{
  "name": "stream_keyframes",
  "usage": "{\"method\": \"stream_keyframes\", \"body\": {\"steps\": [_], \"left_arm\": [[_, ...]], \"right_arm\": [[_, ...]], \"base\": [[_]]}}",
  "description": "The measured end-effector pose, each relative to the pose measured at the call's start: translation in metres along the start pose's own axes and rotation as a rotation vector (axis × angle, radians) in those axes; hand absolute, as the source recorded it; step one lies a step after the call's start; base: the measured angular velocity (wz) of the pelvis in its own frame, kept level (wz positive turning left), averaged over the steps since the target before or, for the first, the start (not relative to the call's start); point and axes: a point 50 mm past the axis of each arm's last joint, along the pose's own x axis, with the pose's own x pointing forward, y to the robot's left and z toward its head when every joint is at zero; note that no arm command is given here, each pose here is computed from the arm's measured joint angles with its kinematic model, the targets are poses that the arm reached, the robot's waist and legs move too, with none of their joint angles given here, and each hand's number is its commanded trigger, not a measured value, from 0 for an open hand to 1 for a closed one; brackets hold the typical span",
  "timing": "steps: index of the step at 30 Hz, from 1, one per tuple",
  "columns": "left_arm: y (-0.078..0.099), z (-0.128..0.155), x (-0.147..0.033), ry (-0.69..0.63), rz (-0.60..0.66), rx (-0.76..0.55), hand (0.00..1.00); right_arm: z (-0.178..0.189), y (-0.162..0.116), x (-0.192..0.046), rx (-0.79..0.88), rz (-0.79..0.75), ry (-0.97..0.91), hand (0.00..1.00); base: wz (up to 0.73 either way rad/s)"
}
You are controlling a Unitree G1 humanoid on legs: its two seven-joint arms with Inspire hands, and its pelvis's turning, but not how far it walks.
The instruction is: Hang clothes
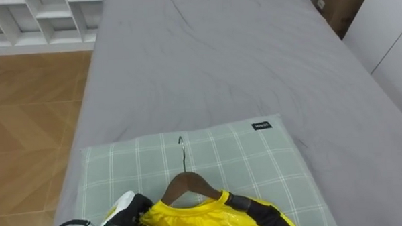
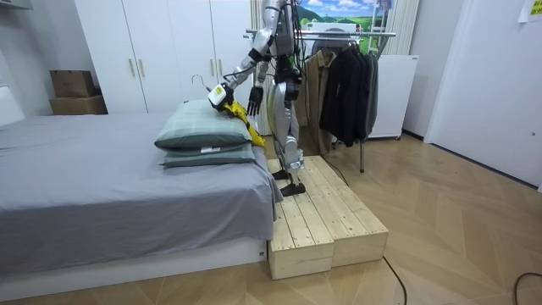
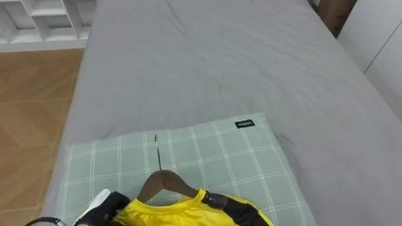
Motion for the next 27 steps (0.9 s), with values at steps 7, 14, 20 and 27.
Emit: {"method": "stream_keyframes", "body": {"steps": [7,14,20,27], "left_arm": [[0.005,0.014,-0.009,-0.121,-0.017,-0.048,1.0],[0.014,0.024,-0.023,-0.209,-0.051,-0.016,1.0],[0.02,0.018,-0.031,-0.212,-0.1,-0.014,1.0],[0.036,0.016,-0.035,-0.222,-0.1,0.017,1.0]], "right_arm": [[-0.017,-0.027,-0.007,0.092,-0.08,0.0,0.0],[-0.044,-0.034,-0.014,0.124,-0.105,0.064,0.0],[-0.055,-0.039,-0.018,0.107,-0.114,0.08,0.0],[-0.04,-0.064,-0.022,0.003,-0.217,0.025,0.0]], "base": [[0.08],[0.02],[-0.02],[0.0]]}}
